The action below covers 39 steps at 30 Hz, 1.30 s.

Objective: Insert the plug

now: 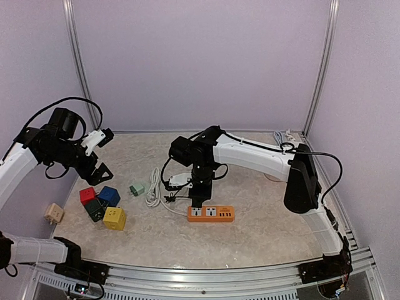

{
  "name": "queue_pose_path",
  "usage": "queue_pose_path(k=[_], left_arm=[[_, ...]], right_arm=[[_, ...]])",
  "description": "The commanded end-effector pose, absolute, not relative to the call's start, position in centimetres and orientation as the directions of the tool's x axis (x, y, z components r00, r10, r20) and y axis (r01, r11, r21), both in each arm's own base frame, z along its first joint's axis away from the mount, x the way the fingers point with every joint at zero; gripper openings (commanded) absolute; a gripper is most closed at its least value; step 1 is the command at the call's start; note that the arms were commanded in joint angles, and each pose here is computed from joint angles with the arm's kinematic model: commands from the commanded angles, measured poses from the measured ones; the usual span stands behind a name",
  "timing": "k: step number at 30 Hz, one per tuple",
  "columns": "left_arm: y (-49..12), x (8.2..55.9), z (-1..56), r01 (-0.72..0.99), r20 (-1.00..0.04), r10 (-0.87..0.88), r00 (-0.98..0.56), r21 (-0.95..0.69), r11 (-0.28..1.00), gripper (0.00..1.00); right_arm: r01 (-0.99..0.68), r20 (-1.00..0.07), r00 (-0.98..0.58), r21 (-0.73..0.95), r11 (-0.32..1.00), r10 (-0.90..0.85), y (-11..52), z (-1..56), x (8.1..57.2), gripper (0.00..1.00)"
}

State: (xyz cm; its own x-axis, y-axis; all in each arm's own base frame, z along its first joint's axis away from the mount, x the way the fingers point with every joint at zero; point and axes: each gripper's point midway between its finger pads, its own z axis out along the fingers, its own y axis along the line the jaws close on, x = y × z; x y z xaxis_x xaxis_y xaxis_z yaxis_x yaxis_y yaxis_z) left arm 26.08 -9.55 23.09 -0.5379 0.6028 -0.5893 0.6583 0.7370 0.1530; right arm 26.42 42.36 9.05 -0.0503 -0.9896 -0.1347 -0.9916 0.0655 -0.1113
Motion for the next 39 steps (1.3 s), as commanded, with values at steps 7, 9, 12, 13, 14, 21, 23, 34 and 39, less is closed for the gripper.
queue_pose_path(k=[7,9,12,13,14,21,23,34,39], left_arm=[[-9.4,26.1,23.2,0.655,-0.6,0.596,-0.534,0.153,0.74,0.99],[-9.4,26.1,23.2,0.652,-0.6,0.594,-0.536,0.153,0.743,0.99],[-9.4,26.1,23.2,0.653,-0.599,0.595,-0.536,0.154,0.742,0.99],[-9.3,26.1,23.2,0.652,-0.599,0.595,-0.535,0.155,0.742,0.99],[-9.3,26.1,23.3,0.652,-0.6,0.596,-0.534,0.157,0.742,0.99],[-9.2,26.2,23.4,0.647,-0.6,0.596,-0.534,0.163,0.744,0.99],[-9.2,26.2,23.4,0.647,-0.601,0.595,-0.534,0.163,0.745,0.99],[-9.1,26.1,23.4,0.647,-0.599,0.597,-0.533,0.166,0.744,0.99],[-9.0,26.1,23.4,0.645,-0.599,0.597,-0.534,0.167,0.745,0.99]], right_arm=[[-0.99,-0.071,-0.049,-0.128,0.058,-0.996,41.4,9.3,26.0,0.0],[-0.987,-0.095,-0.059,-0.144,0.073,-0.994,41.8,10.2,26.3,0.0],[-0.986,-0.125,-0.063,-0.147,0.081,-0.99,42.1,11.5,26.2,0.0],[-0.987,-0.137,-0.061,-0.139,0.08,-0.989,42.2,11.9,25.9,0.0],[-0.988,-0.149,-0.059,-0.131,0.078,-0.987,42.3,12.2,25.7,0.0],[-0.993,-0.112,-0.072,-0.087,0.082,-0.991,41.6,11.3,24.4,0.0],[-0.995,-0.094,-0.075,-0.059,0.081,-0.993,41.4,10.7,23.8,0.0],[-0.993,-0.015,-0.081,-0.079,0.082,-0.997,39.9,9.7,23.6,0.0],[-0.993,0.005,-0.088,-0.083,0.087,-0.996,39.1,10.0,23.3,0.0]])
